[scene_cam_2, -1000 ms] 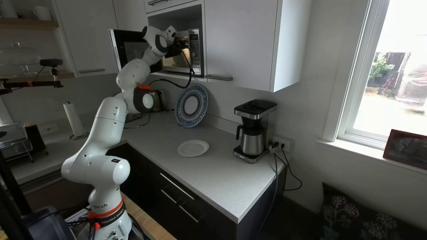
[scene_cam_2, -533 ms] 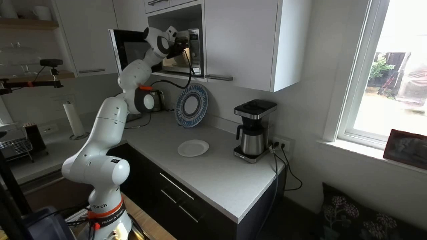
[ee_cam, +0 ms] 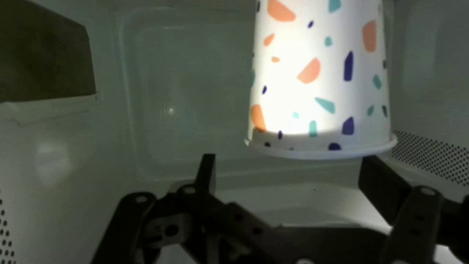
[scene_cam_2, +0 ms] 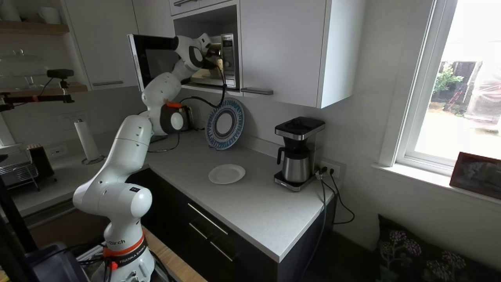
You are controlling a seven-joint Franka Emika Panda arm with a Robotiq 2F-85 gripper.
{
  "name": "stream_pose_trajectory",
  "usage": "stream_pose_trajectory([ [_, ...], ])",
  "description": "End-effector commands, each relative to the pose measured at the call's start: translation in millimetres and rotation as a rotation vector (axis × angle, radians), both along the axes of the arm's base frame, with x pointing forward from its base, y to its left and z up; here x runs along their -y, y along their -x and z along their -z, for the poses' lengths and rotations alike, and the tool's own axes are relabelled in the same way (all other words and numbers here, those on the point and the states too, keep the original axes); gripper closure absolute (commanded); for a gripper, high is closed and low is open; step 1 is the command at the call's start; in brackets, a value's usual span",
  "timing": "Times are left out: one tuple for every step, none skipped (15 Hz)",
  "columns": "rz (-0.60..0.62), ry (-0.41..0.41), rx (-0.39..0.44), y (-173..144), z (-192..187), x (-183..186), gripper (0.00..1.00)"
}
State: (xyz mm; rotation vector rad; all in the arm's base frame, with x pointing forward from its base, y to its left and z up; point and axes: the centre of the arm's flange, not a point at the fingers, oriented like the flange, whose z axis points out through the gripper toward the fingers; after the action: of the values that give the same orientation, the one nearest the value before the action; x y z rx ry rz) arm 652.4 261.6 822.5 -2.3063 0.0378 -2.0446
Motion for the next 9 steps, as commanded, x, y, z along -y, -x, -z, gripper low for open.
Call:
stream_pose_trajectory([
  [-0.006, -0.141, 0.057, 43.8, 7.3, 18.8, 0.00],
  [-0.019, -0.133, 0.059, 46.9, 8.1, 17.8, 0.00],
  [-0.042, -0.107, 0.041, 51.3, 9.5, 17.1, 0.00],
  [-0.048, -0.095, 0.050, 53.6, 9.6, 16.6, 0.00],
  [-0.046, -0.078, 0.053, 56.6, 10.1, 16.5, 0.00],
  [-0.045, -0.064, 0.043, 59.3, 10.4, 17.7, 0.00],
  [-0.040, -0.049, 0.034, 61.7, 11.7, 18.1, 0.00],
  [-0.031, -0.025, 0.023, 63.0, 12.2, 19.7, 0.00],
  [-0.023, 0.024, 0.015, 65.4, 14.3, 22.6, 0.00],
])
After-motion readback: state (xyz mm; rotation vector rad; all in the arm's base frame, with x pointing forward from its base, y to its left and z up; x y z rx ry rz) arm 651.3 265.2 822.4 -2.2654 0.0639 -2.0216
